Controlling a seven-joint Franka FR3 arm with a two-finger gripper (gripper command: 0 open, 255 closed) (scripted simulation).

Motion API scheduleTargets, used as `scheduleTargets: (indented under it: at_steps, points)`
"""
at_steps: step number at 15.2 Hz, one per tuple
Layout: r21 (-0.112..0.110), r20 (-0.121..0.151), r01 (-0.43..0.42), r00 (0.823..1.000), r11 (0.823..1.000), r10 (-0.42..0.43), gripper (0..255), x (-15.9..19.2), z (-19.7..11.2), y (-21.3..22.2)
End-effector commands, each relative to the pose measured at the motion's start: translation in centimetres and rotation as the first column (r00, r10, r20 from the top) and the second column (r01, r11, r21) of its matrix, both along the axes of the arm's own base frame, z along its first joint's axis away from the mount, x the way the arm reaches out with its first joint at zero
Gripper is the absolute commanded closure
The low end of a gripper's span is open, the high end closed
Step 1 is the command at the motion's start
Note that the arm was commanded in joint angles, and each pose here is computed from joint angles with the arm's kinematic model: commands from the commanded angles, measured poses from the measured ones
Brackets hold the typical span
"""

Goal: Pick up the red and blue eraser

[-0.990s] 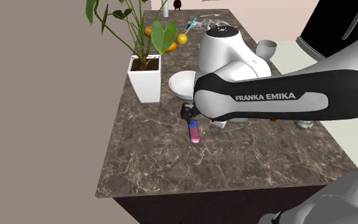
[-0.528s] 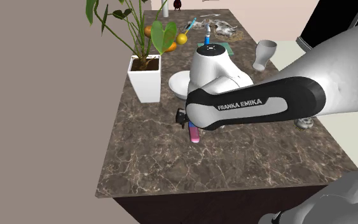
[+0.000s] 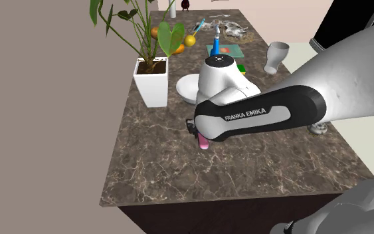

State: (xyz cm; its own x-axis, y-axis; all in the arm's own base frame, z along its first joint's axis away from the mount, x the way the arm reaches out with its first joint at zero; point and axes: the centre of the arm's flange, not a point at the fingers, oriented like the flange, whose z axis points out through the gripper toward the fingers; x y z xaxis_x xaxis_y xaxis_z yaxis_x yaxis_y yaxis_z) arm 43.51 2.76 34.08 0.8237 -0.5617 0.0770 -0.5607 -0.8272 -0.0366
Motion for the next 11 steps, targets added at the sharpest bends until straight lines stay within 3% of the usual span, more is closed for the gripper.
scheduleTargets:
  at_steps: [1,7,11]
  points:
    - [0.001,-0.002,-0.004,1.000,1.000,0.004,255,0.0,-0.3,0.2]
    - [0.001,-0.002,-0.004,1.000,1.000,0.004,255,0.0,-0.3,0.3]
    - [0.001,-0.002,-0.004,1.000,1.000,0.004,255,0.0,1.8,0.3]
